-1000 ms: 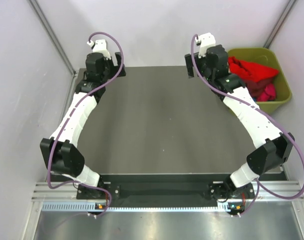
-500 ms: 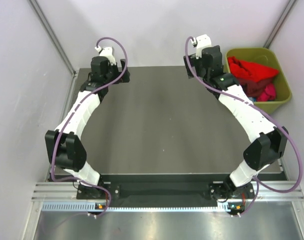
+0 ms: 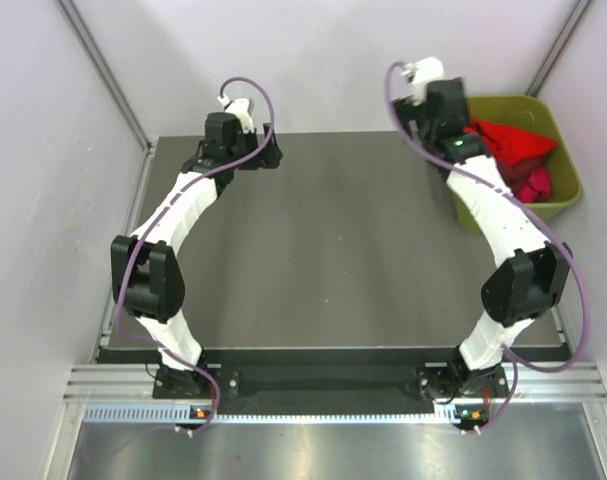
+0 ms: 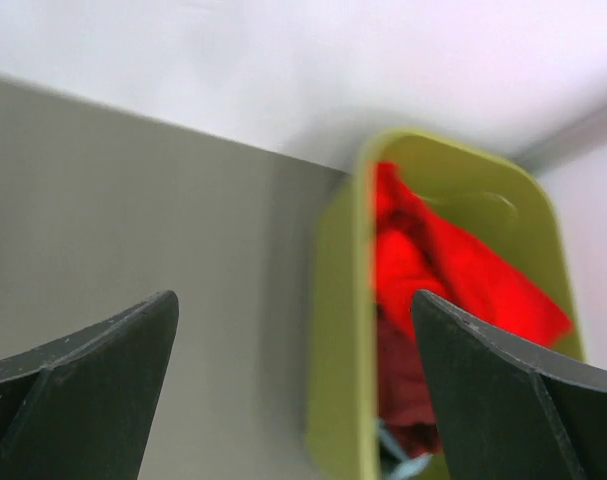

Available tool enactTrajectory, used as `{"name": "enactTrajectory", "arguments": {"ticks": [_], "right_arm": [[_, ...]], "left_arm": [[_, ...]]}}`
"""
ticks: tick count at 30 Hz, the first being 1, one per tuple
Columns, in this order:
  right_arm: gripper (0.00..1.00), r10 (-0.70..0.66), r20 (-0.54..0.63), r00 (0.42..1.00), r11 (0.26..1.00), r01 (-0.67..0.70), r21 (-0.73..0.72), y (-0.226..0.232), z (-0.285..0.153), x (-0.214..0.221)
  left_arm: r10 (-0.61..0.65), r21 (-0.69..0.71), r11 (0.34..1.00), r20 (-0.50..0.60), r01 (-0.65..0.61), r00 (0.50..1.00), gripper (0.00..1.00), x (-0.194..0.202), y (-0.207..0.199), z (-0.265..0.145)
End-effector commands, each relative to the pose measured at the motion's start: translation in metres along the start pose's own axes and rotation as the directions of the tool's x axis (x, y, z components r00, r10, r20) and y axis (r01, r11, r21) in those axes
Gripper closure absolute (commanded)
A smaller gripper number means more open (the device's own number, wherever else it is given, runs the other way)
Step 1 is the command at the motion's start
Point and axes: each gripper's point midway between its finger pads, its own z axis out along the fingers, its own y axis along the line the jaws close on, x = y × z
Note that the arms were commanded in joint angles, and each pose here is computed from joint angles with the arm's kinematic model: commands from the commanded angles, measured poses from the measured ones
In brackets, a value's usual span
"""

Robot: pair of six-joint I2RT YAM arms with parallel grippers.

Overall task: Fold and stack the t-shirts
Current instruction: Grab the tshirt from the pile

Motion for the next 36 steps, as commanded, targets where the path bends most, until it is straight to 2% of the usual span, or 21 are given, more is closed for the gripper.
{"name": "enactTrajectory", "arguments": {"ticks": [1, 4, 6, 10, 13, 17, 23, 27, 28, 30, 31, 34, 36], "right_arm": [[0.00, 0.161, 0.049, 0.986, 0.964, -0.168, 0.205, -0.107, 0.003, -0.010], [0.02, 0.207, -0.001, 0.978, 0.942, -0.199, 0.271, -0.152, 0.015, 0.018], [0.02, 0.257, -0.037, 0.966, 0.919, -0.232, 0.317, -0.179, 0.023, 0.044], [0.02, 0.315, -0.083, 0.945, 0.903, -0.272, 0.333, -0.195, 0.034, 0.077], [0.02, 0.336, -0.118, 0.934, 0.909, -0.290, 0.298, -0.192, 0.045, 0.096], [0.05, 0.353, -0.168, 0.920, 0.913, -0.300, 0.277, -0.187, 0.057, 0.120], [0.09, 0.376, -0.245, 0.893, 0.904, -0.297, 0.306, -0.191, 0.076, 0.165], [0.13, 0.368, -0.254, 0.894, 0.895, -0.268, 0.355, -0.212, 0.085, 0.181], [0.17, 0.367, -0.262, 0.893, 0.896, -0.263, 0.359, -0.213, 0.086, 0.185], [0.37, 0.367, -0.269, 0.890, 0.899, -0.265, 0.349, -0.216, 0.089, 0.191], [0.64, 0.368, -0.267, 0.891, 0.899, -0.267, 0.348, -0.216, 0.089, 0.191], [1.00, 0.368, -0.237, 0.899, 0.898, -0.277, 0.342, -0.219, 0.082, 0.177], [1.00, 0.355, -0.215, 0.910, 0.902, -0.272, 0.337, -0.218, 0.077, 0.164]], "left_arm": [[0.017, 0.043, 0.999, 0.083, -0.021, 0.996, 0.01, -0.032, -0.012, -0.004], [0.027, -0.126, 0.992, 0.078, -0.017, 0.997, 0.01, -0.033, 0.015, -0.007], [0.019, -0.186, 0.983, 0.091, -0.002, 0.996, 0.01, -0.036, 0.026, -0.010], [-0.002, -0.159, 0.987, 0.081, 0.015, 0.997, 0.01, -0.031, 0.020, -0.012], [0.004, -0.053, 0.999, 0.055, -0.001, 0.998, 0.01, -0.026, 0.002, -0.014], [-0.012, 0.010, 1.000, 0.050, 0.012, 0.999, 0.01, -0.024, -0.010, -0.017], [-0.016, 0.017, 1.000, 0.037, 0.016, 0.999, 0.01, -0.016, -0.011, -0.021], [-0.009, 0.004, 1.000, 0.037, 0.009, 0.999, 0.01, -0.013, -0.007, -0.023], [-0.008, 0.004, 1.000, 0.037, 0.007, 0.999, 0.01, -0.012, -0.007, -0.024], [-0.003, 0.004, 1.000, 0.034, 0.003, 0.999, 0.01, -0.011, -0.007, -0.024], [-0.003, 0.005, 1.000, 0.036, 0.003, 0.999, 0.01, -0.012, -0.007, -0.023], [-0.001, 0.013, 1.000, 0.038, 0.001, 0.999, 0.01, -0.013, -0.009, -0.022], [-0.006, 0.020, 1.000, 0.033, 0.005, 0.999, 0.01, -0.011, -0.010, -0.021]]}}
